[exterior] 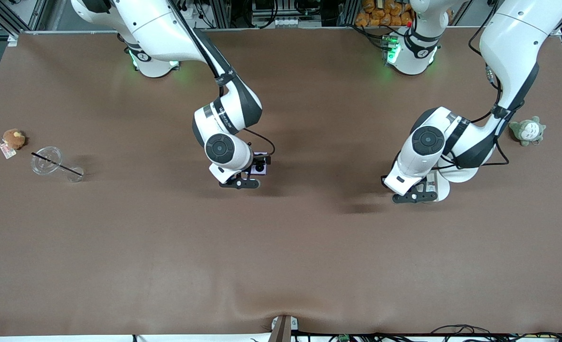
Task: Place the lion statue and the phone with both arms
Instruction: 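Lower the right gripper onto the white phone and close on it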
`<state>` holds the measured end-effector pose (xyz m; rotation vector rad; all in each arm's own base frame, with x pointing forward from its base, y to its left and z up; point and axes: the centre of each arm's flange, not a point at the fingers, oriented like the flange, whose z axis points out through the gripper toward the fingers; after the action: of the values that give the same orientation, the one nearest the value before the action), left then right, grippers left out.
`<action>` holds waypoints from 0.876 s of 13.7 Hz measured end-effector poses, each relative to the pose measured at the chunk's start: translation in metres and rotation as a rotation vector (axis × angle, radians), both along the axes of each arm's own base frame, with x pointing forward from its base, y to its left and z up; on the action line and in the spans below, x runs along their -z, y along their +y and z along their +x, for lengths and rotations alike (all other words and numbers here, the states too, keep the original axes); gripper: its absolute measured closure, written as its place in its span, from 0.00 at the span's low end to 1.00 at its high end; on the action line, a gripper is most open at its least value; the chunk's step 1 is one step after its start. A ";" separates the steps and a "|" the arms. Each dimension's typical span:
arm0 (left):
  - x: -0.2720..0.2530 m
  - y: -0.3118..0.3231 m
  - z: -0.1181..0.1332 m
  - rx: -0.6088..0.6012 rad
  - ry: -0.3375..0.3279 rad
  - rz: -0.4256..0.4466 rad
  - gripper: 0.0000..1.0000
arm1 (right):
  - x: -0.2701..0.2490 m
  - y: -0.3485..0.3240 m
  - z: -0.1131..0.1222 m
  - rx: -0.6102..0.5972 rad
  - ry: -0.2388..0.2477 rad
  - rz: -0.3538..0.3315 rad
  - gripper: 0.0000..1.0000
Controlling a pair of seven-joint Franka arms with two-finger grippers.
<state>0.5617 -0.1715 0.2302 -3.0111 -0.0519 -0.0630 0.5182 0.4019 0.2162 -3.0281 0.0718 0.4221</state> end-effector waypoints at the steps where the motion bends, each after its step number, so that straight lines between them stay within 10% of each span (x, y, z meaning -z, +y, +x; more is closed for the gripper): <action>1: 0.002 -0.001 0.001 0.005 -0.005 -0.007 0.63 | 0.001 0.001 0.000 -0.003 -0.007 -0.001 0.00; 12: 0.019 0.004 0.002 0.095 0.002 -0.002 0.63 | 0.025 0.016 -0.010 -0.035 -0.040 -0.013 0.00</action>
<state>0.5639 -0.1672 0.2111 -3.0140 0.0906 -0.0698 0.5082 0.4176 0.1911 -3.0534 0.0191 0.3658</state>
